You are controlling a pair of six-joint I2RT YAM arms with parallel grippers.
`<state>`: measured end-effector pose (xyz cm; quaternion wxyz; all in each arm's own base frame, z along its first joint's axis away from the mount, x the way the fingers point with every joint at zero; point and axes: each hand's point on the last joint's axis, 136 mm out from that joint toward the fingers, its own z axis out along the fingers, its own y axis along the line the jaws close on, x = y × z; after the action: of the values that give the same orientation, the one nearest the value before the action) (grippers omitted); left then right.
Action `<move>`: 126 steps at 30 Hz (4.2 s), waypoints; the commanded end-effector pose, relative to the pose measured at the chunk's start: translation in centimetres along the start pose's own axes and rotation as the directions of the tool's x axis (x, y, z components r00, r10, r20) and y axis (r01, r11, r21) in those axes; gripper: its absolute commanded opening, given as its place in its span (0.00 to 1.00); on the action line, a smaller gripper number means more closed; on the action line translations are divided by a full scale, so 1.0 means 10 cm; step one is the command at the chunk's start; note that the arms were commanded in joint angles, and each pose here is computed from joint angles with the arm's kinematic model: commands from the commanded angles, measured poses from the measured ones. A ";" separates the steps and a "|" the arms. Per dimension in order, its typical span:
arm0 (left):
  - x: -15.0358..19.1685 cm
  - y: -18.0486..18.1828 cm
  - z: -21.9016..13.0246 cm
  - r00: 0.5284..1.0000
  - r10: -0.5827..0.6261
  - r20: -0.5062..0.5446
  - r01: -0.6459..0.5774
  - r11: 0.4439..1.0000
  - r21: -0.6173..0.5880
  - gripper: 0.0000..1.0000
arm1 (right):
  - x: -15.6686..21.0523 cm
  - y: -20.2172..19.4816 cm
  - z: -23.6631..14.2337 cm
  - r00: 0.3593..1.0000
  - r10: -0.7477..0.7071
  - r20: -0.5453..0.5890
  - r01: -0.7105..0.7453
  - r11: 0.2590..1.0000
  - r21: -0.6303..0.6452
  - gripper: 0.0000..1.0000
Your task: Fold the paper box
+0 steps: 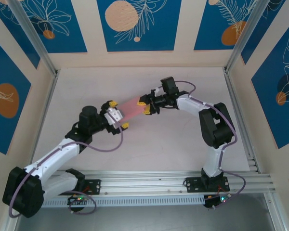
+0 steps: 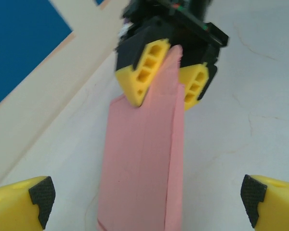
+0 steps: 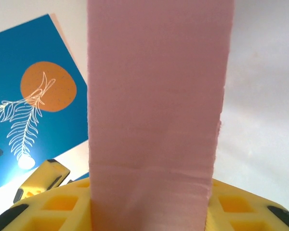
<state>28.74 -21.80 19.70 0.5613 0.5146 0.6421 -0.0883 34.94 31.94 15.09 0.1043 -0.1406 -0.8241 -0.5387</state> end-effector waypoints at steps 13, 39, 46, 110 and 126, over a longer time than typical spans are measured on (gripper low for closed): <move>0.44 -0.37 0.31 0.904 0.159 -0.398 -0.099 0.981 0.166 0.76 | 0.45 -0.22 0.04 0.980 0.146 -0.136 -0.141 0.989 0.042 0.44; 0.51 -0.49 0.37 0.852 0.178 -0.492 -0.055 0.966 0.253 0.41 | 0.46 -0.25 -0.04 0.980 0.149 -0.132 -0.147 0.989 0.026 0.63; 0.47 -0.59 0.30 0.864 0.124 -0.487 0.085 0.920 0.384 0.32 | 0.32 -0.28 -0.30 0.995 0.095 -0.030 -0.095 0.995 0.002 0.72; 0.71 -0.27 0.65 0.763 0.159 -0.626 0.170 0.886 0.431 0.49 | -0.09 0.02 -0.63 0.486 -0.857 0.174 0.711 0.503 0.492 0.58; 0.66 -0.21 0.64 0.802 0.090 -0.590 0.215 0.879 0.426 0.53 | -0.21 0.02 -0.41 0.435 -0.898 0.069 0.809 0.423 0.409 0.46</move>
<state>32.54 -23.31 10.22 0.1762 0.6091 0.7695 -0.0760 37.00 27.03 15.72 -0.2830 0.2207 -0.8683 -0.3424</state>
